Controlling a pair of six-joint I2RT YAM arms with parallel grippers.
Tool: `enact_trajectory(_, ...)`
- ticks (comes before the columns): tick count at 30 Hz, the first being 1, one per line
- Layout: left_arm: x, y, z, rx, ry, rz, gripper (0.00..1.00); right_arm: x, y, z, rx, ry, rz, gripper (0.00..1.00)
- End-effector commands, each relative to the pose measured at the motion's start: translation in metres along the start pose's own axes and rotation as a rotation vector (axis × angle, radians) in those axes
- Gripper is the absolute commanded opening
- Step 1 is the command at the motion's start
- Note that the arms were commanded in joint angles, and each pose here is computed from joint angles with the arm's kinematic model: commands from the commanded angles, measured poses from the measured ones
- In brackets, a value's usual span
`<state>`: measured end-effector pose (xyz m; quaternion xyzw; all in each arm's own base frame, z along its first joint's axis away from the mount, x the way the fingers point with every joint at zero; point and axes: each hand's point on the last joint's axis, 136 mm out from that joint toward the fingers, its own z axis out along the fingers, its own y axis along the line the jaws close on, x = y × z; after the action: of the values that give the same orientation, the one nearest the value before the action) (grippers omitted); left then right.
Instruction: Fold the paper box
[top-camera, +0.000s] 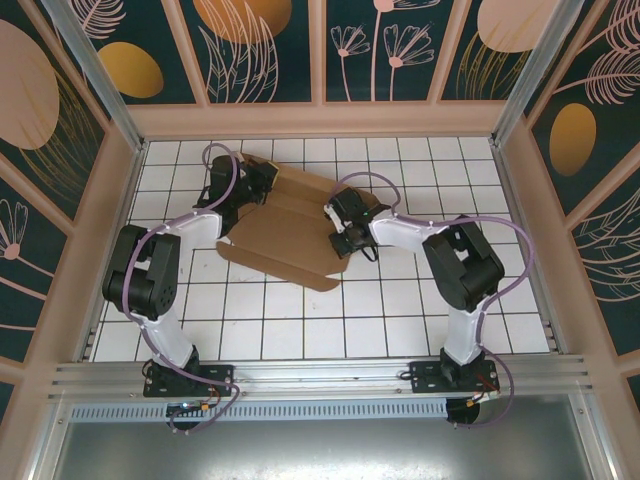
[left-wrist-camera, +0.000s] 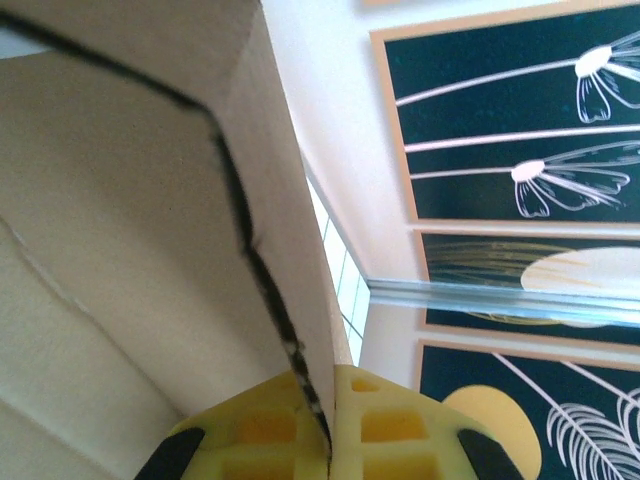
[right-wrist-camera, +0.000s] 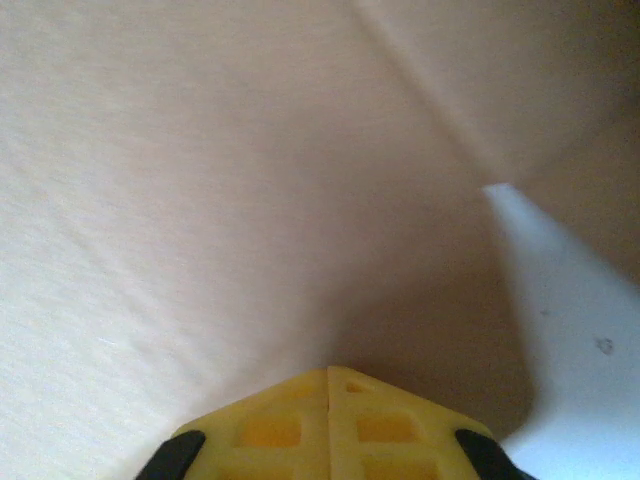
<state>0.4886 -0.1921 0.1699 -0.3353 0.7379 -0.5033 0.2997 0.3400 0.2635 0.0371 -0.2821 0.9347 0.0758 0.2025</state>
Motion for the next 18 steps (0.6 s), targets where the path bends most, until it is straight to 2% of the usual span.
enact_trajectory(1, -0.012, 0.043, 0.006, -0.139, -0.052, -0.025, 0.00, -0.026, 0.024, -0.040, -0.064, -0.110, 0.018, 0.18)
enact_trajectory(3, -0.014, 0.044, 0.007, -0.139, -0.058, -0.031, 0.00, -0.034, 0.043, -0.044, -0.097, -0.147, 0.052, 0.26)
enact_trajectory(6, -0.016, 0.045, 0.007, -0.142, -0.071, -0.036, 0.00, -0.030, 0.081, -0.032, -0.129, -0.122, 0.056, 0.33)
enact_trajectory(9, -0.017, 0.047, 0.008, -0.158, -0.077, -0.034, 0.00, -0.024, 0.111, -0.015, -0.122, -0.076, 0.037, 0.51)
enact_trajectory(10, -0.018, 0.046, 0.008, -0.162, -0.081, -0.032, 0.00, -0.022, 0.118, -0.009, -0.123, -0.057, 0.035, 0.54)
enact_trajectory(13, -0.019, 0.048, 0.008, -0.186, -0.088, -0.041, 0.00, -0.011, 0.125, 0.012, -0.094, 0.004, 0.027, 0.59)
enact_trajectory(18, -0.020, 0.053, 0.005, -0.264, -0.098, -0.051, 0.00, 0.025, 0.114, 0.030, -0.055, 0.118, 0.005, 0.58)
